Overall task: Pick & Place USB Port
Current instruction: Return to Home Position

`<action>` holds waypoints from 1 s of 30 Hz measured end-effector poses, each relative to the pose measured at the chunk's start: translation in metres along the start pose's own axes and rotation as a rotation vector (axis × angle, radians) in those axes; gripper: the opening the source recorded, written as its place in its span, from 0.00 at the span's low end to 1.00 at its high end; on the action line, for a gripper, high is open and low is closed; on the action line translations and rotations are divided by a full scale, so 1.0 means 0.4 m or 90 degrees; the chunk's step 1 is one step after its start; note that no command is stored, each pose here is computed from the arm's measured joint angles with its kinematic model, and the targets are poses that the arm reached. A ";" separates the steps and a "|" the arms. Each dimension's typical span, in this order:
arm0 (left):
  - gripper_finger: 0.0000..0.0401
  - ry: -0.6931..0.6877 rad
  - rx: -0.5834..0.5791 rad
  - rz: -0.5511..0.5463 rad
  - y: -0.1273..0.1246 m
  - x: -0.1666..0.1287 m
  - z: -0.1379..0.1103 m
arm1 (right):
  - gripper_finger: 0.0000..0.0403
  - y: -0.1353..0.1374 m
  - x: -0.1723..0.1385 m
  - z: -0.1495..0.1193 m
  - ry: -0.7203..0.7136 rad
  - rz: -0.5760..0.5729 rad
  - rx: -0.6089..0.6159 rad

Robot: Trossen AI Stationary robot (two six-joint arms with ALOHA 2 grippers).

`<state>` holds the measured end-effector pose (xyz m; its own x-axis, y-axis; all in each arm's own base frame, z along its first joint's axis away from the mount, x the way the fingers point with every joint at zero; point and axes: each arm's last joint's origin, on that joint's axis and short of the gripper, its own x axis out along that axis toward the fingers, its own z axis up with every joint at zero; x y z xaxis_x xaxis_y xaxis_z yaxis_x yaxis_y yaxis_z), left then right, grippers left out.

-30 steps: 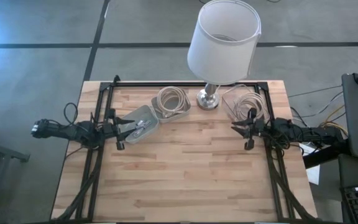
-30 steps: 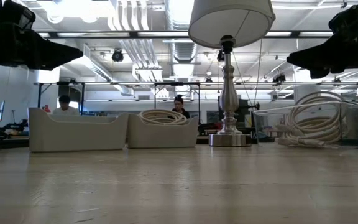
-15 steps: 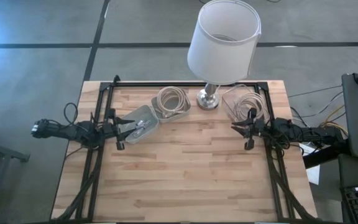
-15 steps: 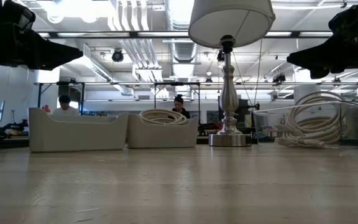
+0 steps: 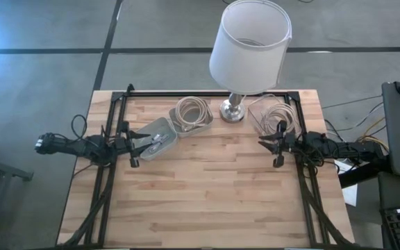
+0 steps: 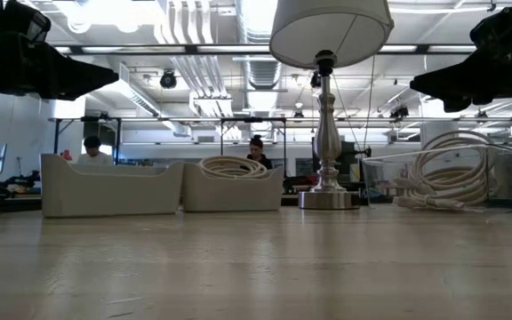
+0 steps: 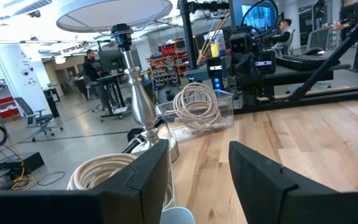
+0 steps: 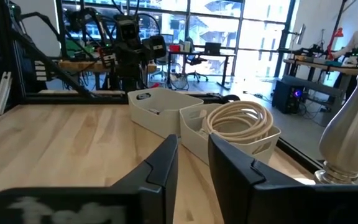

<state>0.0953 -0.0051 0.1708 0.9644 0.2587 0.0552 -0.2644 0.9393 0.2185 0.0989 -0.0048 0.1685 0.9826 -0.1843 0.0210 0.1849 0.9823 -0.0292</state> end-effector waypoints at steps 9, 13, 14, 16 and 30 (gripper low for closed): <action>0.43 0.000 0.000 0.000 0.000 0.000 0.000 | 0.20 0.000 0.000 0.000 0.000 0.000 0.002; 0.43 0.000 0.000 0.000 0.000 0.000 0.000 | 0.18 0.000 0.000 0.000 0.000 0.000 0.003; 0.43 0.000 0.000 0.000 0.000 0.000 0.000 | 0.17 0.000 0.000 0.000 0.000 0.000 0.005; 0.43 0.000 0.000 0.000 0.000 0.000 0.000 | 0.17 0.000 0.000 0.000 0.000 0.000 0.008; 0.43 0.000 0.000 0.000 0.000 0.000 0.000 | 0.19 0.000 0.000 0.000 0.000 0.000 0.003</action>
<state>0.0953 -0.0051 0.1708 0.9646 0.2580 0.0552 -0.2638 0.9395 0.2185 0.0989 -0.0048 0.1686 0.9826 -0.1847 0.0213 0.1852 0.9824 -0.0252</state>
